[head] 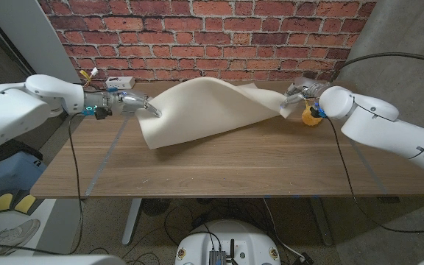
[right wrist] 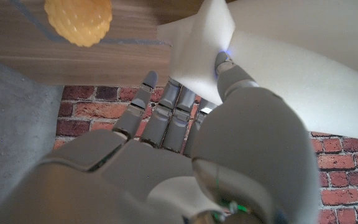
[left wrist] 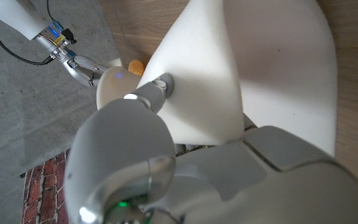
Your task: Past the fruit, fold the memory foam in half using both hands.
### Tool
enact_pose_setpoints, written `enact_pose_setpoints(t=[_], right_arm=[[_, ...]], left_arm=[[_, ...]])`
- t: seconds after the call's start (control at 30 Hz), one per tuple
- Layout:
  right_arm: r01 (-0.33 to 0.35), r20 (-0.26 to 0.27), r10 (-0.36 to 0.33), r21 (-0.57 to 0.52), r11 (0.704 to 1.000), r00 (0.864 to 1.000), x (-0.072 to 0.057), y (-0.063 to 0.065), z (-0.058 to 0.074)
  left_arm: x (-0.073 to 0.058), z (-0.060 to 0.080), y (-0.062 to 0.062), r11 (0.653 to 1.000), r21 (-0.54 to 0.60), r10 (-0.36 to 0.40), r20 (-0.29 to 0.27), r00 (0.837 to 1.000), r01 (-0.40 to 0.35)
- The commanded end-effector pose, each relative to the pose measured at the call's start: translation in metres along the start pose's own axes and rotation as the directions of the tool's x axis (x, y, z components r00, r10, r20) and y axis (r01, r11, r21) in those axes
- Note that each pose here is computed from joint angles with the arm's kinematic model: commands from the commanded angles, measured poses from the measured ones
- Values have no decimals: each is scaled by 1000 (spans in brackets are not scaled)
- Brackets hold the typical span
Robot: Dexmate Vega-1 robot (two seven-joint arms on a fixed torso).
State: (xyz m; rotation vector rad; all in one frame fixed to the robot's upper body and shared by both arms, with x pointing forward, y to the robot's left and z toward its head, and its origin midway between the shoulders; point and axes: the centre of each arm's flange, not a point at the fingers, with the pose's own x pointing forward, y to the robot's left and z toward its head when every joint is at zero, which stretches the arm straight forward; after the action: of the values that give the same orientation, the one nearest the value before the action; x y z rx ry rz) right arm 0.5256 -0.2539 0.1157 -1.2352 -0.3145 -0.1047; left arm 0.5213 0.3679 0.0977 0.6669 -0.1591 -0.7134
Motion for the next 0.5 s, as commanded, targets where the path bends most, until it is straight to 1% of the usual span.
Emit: enact_pose_setpoints(t=[0.03, 0.17, 0.37, 0.5], right_arm=[[170, 48, -167, -69, 983, 985, 28, -37, 18], [219, 58, -215, -67, 973, 975, 28, -38, 17], [183, 58, -180, -45, 982, 982, 30, -39, 14], [177, 68, -174, -44, 983, 982, 30, -36, 13]], left_arm=[[24, -10, 28, 997, -68, -28, 29, 999, 30], [28, -14, 31, 996, -89, -22, 48, 999, 26], [29, -18, 36, 989, -148, 8, 81, 997, 4], [28, -17, 40, 984, -177, 39, 66, 997, -27]])
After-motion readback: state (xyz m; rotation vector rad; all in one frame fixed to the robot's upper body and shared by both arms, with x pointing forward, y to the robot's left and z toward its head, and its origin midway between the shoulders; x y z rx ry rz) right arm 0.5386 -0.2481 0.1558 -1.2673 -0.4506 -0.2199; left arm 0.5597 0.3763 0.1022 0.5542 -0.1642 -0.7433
